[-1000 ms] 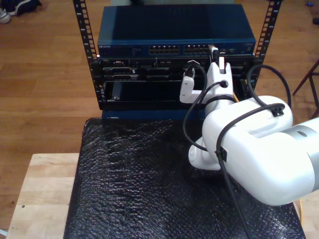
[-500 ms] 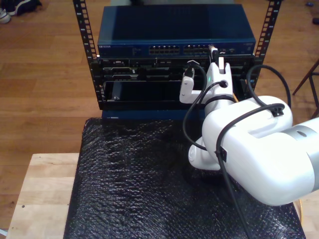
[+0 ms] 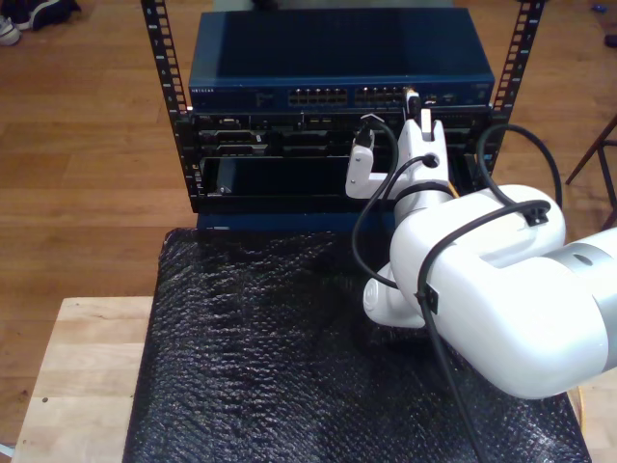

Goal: Grab the cable and plug it in

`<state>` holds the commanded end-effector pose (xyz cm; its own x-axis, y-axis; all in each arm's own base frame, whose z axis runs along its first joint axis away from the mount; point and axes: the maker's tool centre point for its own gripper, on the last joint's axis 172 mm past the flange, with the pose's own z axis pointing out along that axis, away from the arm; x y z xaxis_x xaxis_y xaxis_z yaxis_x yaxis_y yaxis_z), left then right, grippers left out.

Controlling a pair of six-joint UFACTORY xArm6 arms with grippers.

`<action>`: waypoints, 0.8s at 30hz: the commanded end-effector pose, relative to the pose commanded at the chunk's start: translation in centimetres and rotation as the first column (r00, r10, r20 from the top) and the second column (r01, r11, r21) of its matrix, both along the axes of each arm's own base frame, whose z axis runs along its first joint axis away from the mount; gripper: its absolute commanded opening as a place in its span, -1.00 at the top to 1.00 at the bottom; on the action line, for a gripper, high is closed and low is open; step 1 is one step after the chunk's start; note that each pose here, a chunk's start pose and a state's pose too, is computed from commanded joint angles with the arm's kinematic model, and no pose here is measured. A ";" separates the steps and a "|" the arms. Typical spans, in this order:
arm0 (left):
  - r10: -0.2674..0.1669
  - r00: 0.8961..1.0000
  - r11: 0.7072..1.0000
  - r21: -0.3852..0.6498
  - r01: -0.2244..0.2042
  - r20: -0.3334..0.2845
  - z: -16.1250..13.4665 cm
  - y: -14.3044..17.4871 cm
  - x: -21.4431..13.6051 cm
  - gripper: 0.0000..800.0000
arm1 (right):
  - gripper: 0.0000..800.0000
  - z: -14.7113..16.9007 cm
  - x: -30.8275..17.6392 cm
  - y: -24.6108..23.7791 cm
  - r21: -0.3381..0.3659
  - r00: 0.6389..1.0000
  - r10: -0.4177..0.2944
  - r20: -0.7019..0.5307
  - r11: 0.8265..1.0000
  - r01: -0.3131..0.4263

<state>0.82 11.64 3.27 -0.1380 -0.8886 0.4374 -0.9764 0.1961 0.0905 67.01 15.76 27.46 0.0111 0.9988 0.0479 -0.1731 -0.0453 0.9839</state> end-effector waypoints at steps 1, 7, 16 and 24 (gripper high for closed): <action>0.000 1.000 1.000 0.001 0.000 0.000 0.0 0.0 0.0 -1.00 | 1.00 0.1 0.0 0.0 0.001 1.000 0.000 0.001 1.000 0.000; 0.000 1.000 1.000 0.000 0.000 0.000 0.0 0.0 0.0 -1.00 | 1.00 0.3 0.3 0.1 0.005 1.000 0.002 0.002 1.000 -0.002; 0.000 1.000 1.000 0.000 0.000 0.000 0.0 0.0 0.0 -1.00 | 1.00 0.2 0.3 0.4 0.002 1.000 0.009 0.001 1.000 -0.009; 0.000 1.000 1.000 0.000 0.000 0.000 0.0 0.0 0.0 -1.00 | 0.24 -0.1 -0.6 0.5 -0.007 0.999 0.031 -0.034 0.999 -0.031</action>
